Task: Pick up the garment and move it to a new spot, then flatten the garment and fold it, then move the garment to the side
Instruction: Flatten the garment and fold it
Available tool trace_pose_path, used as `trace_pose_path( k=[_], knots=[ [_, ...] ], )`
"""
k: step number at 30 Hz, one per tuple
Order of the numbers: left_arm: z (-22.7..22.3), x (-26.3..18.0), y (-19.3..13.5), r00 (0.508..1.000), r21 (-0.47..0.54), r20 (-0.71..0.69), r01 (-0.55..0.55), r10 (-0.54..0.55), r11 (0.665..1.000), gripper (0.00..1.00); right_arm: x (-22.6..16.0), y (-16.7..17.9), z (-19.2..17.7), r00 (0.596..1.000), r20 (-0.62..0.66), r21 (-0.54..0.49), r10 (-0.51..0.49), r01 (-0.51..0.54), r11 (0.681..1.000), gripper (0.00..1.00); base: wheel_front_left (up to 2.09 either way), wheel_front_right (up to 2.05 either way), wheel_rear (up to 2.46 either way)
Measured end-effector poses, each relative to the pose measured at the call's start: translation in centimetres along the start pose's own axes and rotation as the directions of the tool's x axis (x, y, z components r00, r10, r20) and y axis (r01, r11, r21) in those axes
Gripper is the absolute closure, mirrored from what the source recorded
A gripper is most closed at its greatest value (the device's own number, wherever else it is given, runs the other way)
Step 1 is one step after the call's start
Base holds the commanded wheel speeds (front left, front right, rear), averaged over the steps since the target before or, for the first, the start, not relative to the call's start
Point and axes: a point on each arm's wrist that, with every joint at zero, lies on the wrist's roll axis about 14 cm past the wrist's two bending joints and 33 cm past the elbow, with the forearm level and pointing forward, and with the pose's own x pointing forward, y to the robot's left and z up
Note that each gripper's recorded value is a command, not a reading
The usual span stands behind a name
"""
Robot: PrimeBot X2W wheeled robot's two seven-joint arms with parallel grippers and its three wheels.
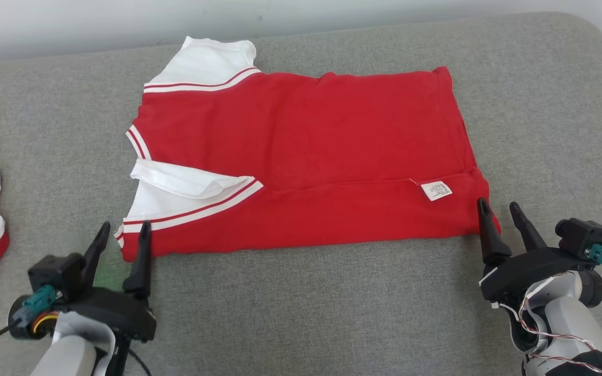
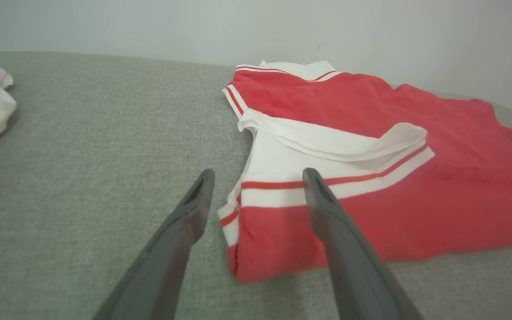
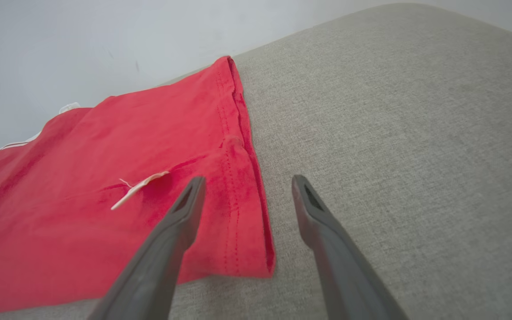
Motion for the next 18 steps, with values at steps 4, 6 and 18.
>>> trace_pose_path(
  k=[4, 6, 18],
  knots=[
    [-1.6, -0.6, 1.0, 0.998, 0.005, -0.051, -0.026, 0.026, 1.000, 0.00, 0.0, 0.0, -0.7, 1.000, -0.025, -0.015, -0.001, 0.001, 1.000, 0.00, 0.00, 0.00, 0.00],
    [-2.3, -0.8, 1.2, 0.997, 0.004, -0.070, -0.031, 0.031, 1.000, 0.00, 0.0, -0.1, -1.2, 0.999, -0.043, -0.020, -0.005, 0.004, 1.000, 0.00, 0.00, 0.00, 0.00],
    [-3.8, -1.1, 0.3, 0.993, -0.047, -0.114, -0.023, 0.018, 0.999, 1.00, 0.5, 0.9, -3.0, 0.995, -0.099, -0.043, 0.014, -0.018, 0.999, 1.00, 0.00, 0.00, 0.00]
  ],
)
